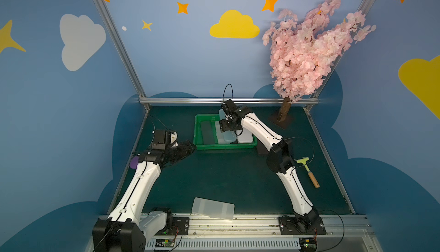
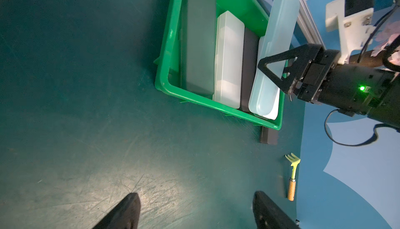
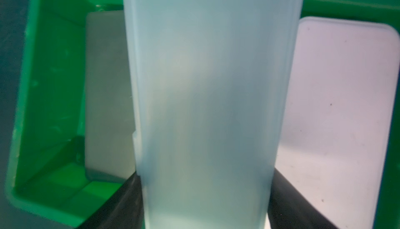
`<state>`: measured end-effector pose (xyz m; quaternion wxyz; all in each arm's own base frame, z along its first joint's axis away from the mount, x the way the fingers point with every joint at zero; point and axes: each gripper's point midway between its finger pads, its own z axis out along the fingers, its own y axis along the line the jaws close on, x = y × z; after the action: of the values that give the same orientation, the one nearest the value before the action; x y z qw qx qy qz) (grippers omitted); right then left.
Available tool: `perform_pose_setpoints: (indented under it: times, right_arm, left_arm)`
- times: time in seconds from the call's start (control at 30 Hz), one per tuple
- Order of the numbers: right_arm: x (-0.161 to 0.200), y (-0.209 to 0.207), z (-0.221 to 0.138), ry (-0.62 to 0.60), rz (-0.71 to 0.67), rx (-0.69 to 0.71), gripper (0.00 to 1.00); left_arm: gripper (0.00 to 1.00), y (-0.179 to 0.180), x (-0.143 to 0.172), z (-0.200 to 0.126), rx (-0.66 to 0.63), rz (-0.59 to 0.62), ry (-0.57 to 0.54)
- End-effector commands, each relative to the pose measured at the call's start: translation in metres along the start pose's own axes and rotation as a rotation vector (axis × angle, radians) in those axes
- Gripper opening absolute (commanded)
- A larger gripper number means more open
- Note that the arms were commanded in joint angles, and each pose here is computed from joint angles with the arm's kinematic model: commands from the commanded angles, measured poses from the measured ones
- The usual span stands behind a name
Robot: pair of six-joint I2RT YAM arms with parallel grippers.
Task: Put the pencil case into the storage box
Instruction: Place the pencil case at the storage box.
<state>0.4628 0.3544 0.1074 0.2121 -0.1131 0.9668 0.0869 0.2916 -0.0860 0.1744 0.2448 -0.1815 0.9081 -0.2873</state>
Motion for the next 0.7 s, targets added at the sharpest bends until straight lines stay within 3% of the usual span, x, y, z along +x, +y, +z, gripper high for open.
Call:
perform_pose_setpoints:
  times: [0.0,0.2,0.3,0.43,0.53,0.67]
  right_arm:
    - [-0.006,-0.003,0.007,-0.003,0.067,-0.025,0.39]
    - [-0.005,-0.004,0.027,0.019,0.125,-0.051,0.39]
    - [0.003,-0.008,0.036,0.049,0.136,-0.041,0.46]
    - [0.014,-0.008,0.041,0.092,0.13,-0.041,0.74]
    - [0.01,-0.003,0.03,0.073,0.093,-0.047,0.86]
    - [-0.012,0.007,-0.015,-0.03,0.008,-0.053,0.96]
  left_arm:
    - [0.85,0.001,0.001,-0.002,0.003,-0.008,-0.003]
    - [0.85,0.003,0.003,-0.003,0.0,-0.009,-0.004]
    - [0.85,0.004,0.005,-0.003,-0.004,-0.01,-0.006]
    - [0.85,0.006,0.006,-0.003,-0.006,-0.014,-0.008]
    - [0.85,0.005,0.007,-0.004,0.0,-0.005,-0.002]
    - [0.84,-0.001,0.012,-0.006,-0.017,0.098,0.027]
